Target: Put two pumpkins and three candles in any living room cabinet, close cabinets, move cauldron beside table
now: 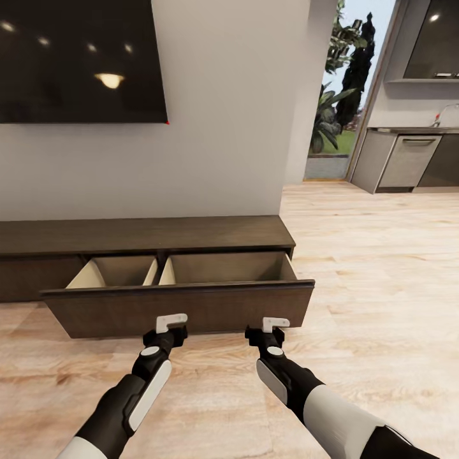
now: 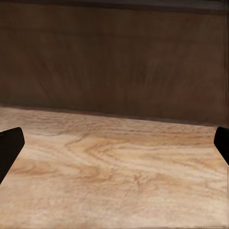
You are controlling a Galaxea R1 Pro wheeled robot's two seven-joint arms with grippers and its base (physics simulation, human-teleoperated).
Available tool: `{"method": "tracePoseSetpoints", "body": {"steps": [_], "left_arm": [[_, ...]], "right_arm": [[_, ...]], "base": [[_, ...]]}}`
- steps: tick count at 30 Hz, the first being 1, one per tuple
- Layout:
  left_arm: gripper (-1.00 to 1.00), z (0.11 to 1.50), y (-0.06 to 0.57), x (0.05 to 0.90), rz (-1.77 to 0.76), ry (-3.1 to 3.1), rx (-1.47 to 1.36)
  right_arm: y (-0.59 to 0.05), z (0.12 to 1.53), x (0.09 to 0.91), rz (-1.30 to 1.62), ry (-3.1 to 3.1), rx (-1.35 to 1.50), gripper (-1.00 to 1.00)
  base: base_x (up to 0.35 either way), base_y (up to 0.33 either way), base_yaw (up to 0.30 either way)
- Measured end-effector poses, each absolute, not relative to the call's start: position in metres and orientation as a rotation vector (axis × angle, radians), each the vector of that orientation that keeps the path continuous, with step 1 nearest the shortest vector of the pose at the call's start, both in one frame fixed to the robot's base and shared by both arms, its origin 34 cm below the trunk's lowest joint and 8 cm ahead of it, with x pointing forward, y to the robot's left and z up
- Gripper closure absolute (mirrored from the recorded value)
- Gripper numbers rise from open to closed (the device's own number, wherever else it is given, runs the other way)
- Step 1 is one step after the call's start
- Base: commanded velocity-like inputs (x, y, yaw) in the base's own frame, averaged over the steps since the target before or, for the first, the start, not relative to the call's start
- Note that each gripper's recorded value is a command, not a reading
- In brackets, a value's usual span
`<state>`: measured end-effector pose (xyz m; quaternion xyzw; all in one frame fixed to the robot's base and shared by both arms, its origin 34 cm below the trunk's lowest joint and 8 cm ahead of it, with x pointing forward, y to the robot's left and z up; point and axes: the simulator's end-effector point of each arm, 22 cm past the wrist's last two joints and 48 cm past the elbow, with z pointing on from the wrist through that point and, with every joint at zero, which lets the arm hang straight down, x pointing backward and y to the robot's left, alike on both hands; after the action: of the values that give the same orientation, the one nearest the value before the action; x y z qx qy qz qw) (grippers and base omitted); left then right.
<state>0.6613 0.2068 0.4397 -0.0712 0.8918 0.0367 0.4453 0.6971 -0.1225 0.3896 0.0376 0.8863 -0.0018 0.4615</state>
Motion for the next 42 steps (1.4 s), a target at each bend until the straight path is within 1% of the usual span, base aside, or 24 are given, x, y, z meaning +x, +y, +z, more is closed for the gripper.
{"method": "tracePoseSetpoints", "body": {"steps": [6, 22, 33, 42], "left_arm": [[-1.0, 0.434, 0.189, 0.657, 0.082, 2.211, -0.111], [-1.0, 0.432, 0.19, 0.657, 0.085, 2.21, -0.112], [-1.0, 0.432, 0.19, 0.657, 0.086, 2.209, -0.111], [-1.0, 0.431, 0.19, 0.657, 0.087, 2.211, -0.111]], "right_arm": [[-0.123, 0.385, 0.696, -0.004, 2.18, 0.092, -1.0], [-0.122, 0.38, 0.694, -0.005, 2.187, 0.091, -1.0], [-0.122, 0.38, 0.694, -0.006, 2.187, 0.09, -1.0], [-0.122, 0.38, 0.694, -0.006, 2.187, 0.09, -1.0]], "base": [[0.0, 0.0, 0.0], [0.004, 0.0, 0.0], [0.127, 0.0, 0.0], [0.258, 0.0, 0.0]]}}
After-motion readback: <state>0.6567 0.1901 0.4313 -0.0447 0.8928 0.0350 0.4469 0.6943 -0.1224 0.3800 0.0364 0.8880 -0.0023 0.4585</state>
